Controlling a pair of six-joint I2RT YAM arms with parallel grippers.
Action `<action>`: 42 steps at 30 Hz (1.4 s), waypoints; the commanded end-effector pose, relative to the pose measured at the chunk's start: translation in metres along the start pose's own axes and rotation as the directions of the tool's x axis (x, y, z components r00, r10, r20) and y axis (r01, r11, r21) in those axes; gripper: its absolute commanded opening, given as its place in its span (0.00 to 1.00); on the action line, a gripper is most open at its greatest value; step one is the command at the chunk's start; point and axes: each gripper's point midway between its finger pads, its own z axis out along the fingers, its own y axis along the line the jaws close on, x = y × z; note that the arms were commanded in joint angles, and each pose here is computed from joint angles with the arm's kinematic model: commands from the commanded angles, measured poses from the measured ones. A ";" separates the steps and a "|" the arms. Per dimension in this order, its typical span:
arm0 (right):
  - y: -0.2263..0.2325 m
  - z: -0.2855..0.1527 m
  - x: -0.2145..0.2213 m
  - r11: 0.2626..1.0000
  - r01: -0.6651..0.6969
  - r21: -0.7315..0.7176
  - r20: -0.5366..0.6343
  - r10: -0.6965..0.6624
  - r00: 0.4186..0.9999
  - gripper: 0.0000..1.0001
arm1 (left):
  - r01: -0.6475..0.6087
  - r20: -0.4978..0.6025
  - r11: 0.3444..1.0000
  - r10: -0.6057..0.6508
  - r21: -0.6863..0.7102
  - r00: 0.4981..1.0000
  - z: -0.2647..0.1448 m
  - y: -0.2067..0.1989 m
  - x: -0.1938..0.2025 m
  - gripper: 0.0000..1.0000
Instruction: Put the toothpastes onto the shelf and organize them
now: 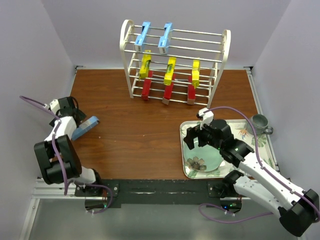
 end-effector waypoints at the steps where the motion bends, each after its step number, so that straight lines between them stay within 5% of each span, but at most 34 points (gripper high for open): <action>1: 0.002 0.004 -0.011 1.000 0.006 -0.007 0.036 -0.005 0.999 0.98 | -0.087 0.019 0.995 0.086 0.056 0.996 0.018 -0.008 -0.023 1.00; 12: 0.000 0.006 -0.010 1.000 0.005 0.001 0.033 -0.005 0.999 0.98 | -0.094 -0.266 0.962 0.163 0.255 0.950 0.003 -0.025 0.052 0.92; 20: 0.002 0.008 -0.011 1.000 0.004 -0.006 0.036 -0.004 0.999 0.98 | -0.094 -0.292 0.866 0.265 0.490 0.919 -0.068 -0.066 0.097 0.88; 25: 0.004 0.008 -0.013 1.000 0.003 -0.016 0.039 -0.002 0.999 0.98 | 0.011 -0.381 0.794 0.280 0.608 0.881 -0.109 -0.088 0.144 0.88; 35: 0.008 0.004 -0.012 0.999 -0.019 -0.033 0.043 0.020 0.999 0.98 | -0.182 -0.264 0.742 0.440 0.645 0.859 -0.146 -0.102 0.178 0.89; 42: 0.012 0.002 -0.013 0.998 -0.036 -0.054 0.047 0.039 0.998 0.98 | -0.266 -0.199 0.843 0.394 0.467 0.897 -0.146 -0.080 0.197 0.85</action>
